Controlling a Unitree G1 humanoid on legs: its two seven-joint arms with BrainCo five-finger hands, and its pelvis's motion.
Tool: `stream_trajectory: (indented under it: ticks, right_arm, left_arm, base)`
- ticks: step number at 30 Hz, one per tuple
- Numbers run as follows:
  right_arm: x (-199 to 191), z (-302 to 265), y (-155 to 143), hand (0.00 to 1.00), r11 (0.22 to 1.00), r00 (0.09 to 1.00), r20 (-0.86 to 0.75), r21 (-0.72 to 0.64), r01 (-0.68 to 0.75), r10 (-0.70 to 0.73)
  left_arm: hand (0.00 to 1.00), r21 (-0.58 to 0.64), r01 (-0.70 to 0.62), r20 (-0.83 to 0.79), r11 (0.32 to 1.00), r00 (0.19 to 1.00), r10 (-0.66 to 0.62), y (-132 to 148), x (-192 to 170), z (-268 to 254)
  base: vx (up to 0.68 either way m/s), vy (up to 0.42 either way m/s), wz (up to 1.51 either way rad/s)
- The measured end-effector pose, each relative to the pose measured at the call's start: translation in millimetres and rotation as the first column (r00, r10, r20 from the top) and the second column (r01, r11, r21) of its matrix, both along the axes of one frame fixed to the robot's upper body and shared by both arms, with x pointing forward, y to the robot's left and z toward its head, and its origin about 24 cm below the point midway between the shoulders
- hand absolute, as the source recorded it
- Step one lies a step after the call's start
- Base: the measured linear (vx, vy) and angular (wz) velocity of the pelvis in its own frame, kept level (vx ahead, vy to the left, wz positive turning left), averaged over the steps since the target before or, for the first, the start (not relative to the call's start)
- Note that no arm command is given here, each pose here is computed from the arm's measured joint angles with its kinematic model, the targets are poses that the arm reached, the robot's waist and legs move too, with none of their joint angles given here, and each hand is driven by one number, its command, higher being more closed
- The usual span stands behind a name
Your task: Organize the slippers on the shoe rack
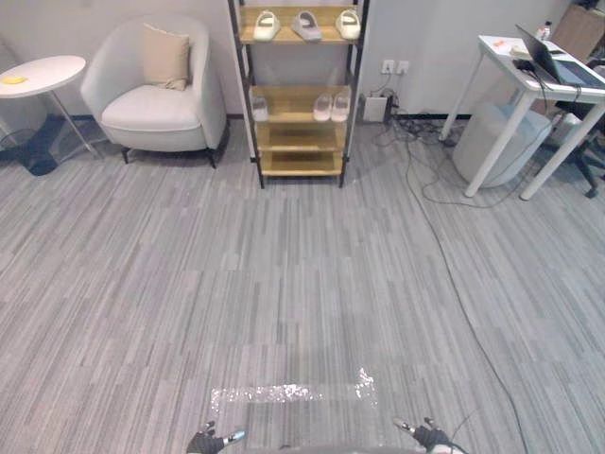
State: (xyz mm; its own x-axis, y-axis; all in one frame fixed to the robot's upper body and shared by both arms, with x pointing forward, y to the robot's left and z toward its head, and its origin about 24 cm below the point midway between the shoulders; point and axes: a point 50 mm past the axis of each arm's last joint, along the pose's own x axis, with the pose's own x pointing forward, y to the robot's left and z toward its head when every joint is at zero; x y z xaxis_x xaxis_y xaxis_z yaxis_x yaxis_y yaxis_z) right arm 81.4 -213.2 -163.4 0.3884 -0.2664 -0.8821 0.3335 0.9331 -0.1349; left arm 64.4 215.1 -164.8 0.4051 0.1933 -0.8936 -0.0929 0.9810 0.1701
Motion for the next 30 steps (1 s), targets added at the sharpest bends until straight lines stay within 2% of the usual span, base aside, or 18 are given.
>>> stream_trajectory:
  ticks: [9,11,15,19,22,25,30]
  right_arm:
    - [19,3,7,0.00,1.000,0.998,0.059,0.015,0.000,-0.001]
    - [24,4,17,0.00,0.999,0.997,0.082,0.036,0.008,-0.011]
    - [27,5,17,0.00,0.998,0.995,0.095,0.043,0.040,-0.044]
    - [37,8,17,0.00,0.999,0.992,0.121,0.039,0.035,-0.039]
    - [51,10,29,0.00,0.998,0.989,0.148,0.064,0.012,-0.022]
    - [59,12,49,0.00,0.993,0.985,0.171,0.115,-0.001,-0.019]
    - [47,8,51,0.00,0.993,0.989,0.149,0.121,-0.014,-0.005]
  left_arm:
    - [0.00,0.003,-0.052,0.051,0.999,0.997,0.052,3,13,4]
    - [0.00,-0.011,-0.128,0.107,0.992,0.986,0.128,4,21,7]
    - [0.00,-0.032,-0.212,0.121,0.977,0.969,0.214,3,19,7]
    - [0.00,-0.045,-0.285,0.127,0.957,0.949,0.288,1,17,7]
    - [0.00,-0.063,-0.342,0.132,0.937,0.928,0.348,2,15,7]
    - [0.00,-0.062,-0.370,0.159,0.927,0.913,0.375,8,19,10]
    - [0.00,-0.037,-0.309,0.166,0.950,0.936,0.311,12,25,12]
  base:
    - [-0.02,-0.017,0.02]
    - [-0.04,-0.039,-0.13]
    - [0.11,0.039,-0.11]
    - [0.28,0.207,-0.40]
    - [0.48,0.306,-0.72]
    - [0.56,0.222,-0.33]
    - [0.46,0.159,-0.12]
